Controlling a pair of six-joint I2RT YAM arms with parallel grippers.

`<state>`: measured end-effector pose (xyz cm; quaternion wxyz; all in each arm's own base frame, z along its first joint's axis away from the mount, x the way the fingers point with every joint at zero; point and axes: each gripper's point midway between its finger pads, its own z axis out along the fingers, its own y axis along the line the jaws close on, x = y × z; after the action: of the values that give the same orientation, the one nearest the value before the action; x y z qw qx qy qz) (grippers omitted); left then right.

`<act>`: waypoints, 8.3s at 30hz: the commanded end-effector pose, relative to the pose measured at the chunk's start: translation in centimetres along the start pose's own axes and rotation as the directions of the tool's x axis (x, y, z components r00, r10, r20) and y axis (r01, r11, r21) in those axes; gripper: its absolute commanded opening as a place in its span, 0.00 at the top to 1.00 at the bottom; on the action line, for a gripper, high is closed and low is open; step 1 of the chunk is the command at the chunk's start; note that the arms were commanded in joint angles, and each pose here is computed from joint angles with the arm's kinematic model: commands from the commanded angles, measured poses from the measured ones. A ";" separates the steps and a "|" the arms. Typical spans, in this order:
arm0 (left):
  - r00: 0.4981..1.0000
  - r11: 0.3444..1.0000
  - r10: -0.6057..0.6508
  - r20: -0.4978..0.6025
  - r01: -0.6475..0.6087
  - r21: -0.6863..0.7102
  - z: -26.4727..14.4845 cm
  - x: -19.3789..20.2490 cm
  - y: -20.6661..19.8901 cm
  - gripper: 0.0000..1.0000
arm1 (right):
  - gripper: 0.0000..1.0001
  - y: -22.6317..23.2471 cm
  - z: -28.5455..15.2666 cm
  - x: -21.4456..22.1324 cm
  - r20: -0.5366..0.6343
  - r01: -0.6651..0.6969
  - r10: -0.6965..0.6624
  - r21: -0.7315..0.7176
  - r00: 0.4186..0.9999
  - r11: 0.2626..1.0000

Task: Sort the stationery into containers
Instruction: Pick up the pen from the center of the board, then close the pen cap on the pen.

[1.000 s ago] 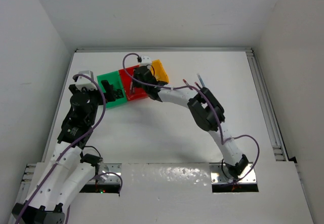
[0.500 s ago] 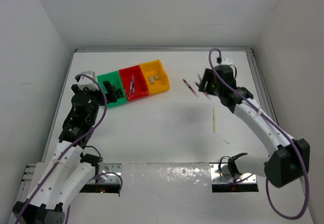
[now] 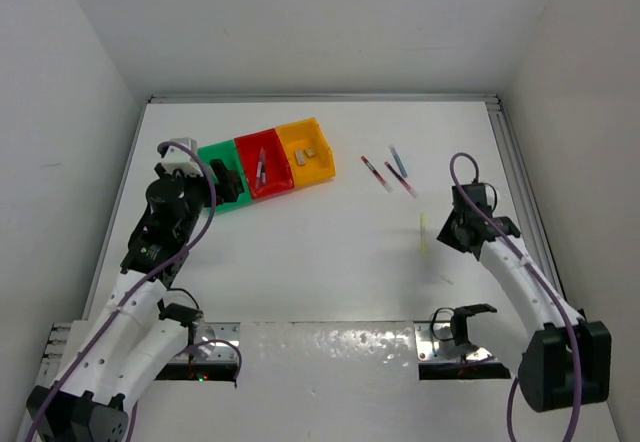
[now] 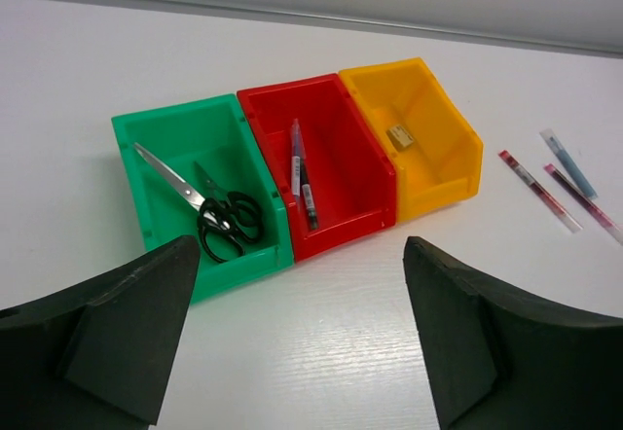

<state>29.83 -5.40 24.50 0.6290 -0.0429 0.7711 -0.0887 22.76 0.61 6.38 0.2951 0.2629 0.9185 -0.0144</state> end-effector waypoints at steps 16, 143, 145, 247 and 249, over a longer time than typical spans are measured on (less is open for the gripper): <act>1.000 1.000 -0.021 0.017 0.020 0.022 0.0 -1.5 0.0 0.26 | 0.69 3.4 5.6 4.1 -0.213 0.346 -0.359 -0.094 0.909 0.933; 0.999 0.971 0.044 0.004 -0.044 0.233 0.9 0.1 -3.2 1.00 | 0.58 -5.2 0.0 6.3 0.134 -0.895 0.960 0.411 0.246 0.172; 0.999 0.972 0.044 0.005 -0.044 0.232 0.9 -0.1 -3.2 1.00 | 0.58 -4.9 0.2 7.0 0.119 -0.886 0.961 0.428 0.250 0.177; 0.990 0.668 0.032 -0.137 0.081 0.739 -2.8 2.2 -12.7 1.00 | 1.00 40.9 -25.9 -3.5 0.618 0.581 0.074 -0.768 0.783 0.271; 0.990 0.667 0.034 -0.133 0.077 0.741 -2.9 2.1 -12.8 1.00 | 1.00 40.9 -25.9 -3.5 0.611 0.573 0.079 -0.773 0.788 0.271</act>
<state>25.69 -18.43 23.89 0.5089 0.2018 0.7254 -0.4173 31.89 39.18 32.49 0.6140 -0.1447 0.6781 0.3772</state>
